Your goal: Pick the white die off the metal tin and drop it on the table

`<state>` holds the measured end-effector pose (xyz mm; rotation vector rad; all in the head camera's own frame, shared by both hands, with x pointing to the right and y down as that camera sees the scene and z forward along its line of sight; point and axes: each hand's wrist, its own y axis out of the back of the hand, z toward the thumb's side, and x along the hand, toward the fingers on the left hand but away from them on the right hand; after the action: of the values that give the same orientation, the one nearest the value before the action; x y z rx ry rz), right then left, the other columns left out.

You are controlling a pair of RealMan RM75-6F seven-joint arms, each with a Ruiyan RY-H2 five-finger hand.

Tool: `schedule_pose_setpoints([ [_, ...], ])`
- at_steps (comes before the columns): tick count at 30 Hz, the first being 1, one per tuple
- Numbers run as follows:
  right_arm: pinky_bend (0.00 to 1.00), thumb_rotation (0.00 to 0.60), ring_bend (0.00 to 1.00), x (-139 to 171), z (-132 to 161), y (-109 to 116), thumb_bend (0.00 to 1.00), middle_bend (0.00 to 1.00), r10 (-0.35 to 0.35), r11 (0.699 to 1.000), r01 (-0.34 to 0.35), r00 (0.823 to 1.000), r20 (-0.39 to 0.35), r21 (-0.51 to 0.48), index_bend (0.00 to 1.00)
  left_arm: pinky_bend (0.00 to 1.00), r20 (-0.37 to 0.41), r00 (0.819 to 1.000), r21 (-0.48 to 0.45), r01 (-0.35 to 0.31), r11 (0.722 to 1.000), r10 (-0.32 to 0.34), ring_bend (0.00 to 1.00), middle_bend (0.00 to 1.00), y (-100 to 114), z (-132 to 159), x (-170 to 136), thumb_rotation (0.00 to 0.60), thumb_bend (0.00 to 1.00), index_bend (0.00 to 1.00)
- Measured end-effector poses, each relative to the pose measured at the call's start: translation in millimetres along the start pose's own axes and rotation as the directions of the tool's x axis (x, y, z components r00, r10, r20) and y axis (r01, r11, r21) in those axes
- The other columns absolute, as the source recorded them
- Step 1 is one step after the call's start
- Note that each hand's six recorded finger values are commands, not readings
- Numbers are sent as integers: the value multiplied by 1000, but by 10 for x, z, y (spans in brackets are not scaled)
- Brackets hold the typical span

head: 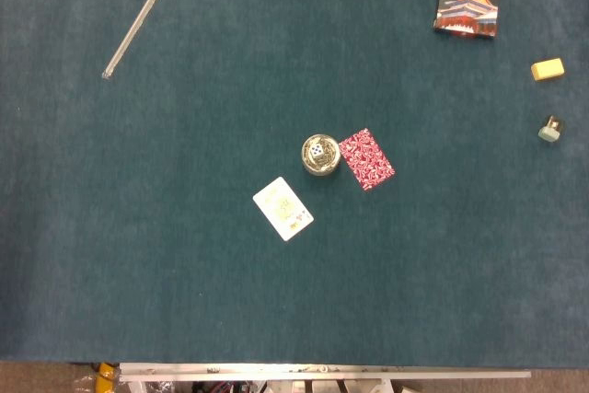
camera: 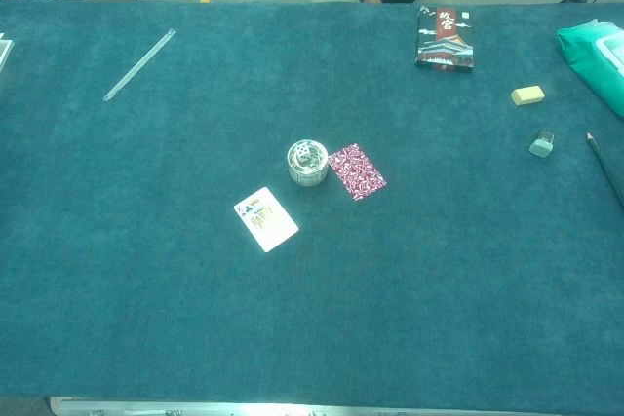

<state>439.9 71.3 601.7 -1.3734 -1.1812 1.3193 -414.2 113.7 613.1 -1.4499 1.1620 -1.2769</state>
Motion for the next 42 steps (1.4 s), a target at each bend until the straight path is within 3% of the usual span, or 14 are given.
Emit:
schedule_pose_setpoints([
  [7, 0, 600, 0, 14, 25, -6, 246, 82, 9, 1000, -9, 1000, -18, -11, 217, 128, 5, 1000, 1, 1, 1000, -1, 133, 211, 1, 23, 4, 600, 267, 275],
  [11, 0, 600, 0, -26, 129, -21, 246, 82, 26, 999, -28, 998, -65, -41, 229, 128, 3, 1000, 3, -2, 1000, 2, 133, 211, 13, 22, 6, 600, 267, 275],
  [14, 0, 600, 0, -97, 280, -40, 247, 97, 44, 997, -52, 991, -130, -61, 298, 128, 3, 1000, 4, -3, 1000, 3, 133, 211, 24, 20, 7, 600, 267, 275],
  [19, 0, 600, 0, -277, 644, -110, 252, 144, 84, 992, -106, 964, -254, -74, 446, 128, 0, 1000, 5, -9, 1000, 9, 133, 211, 42, 13, -14, 600, 267, 275],
  [27, 0, 600, 0, -565, 1329, -373, 234, 156, 188, 967, -241, 891, -413, -79, 467, 128, -10, 1000, 15, -18, 1000, 18, 133, 211, 93, -39, -96, 600, 267, 275],
  [33, 0, 600, 0, -702, 1765, -609, 189, 157, 251, 946, -317, 850, -462, -69, 467, 128, -20, 999, 7, -26, 1000, 26, 133, 211, 114, -62, -135, 600, 267, 275],
  [42, 0, 600, 0, -810, 2237, -950, 169, 157, 312, 920, -387, 815, -489, -57, 467, 128, -11, 999, -1, -36, 999, 36, 133, 211, 131, -36, -158, 600, 267, 275],
])
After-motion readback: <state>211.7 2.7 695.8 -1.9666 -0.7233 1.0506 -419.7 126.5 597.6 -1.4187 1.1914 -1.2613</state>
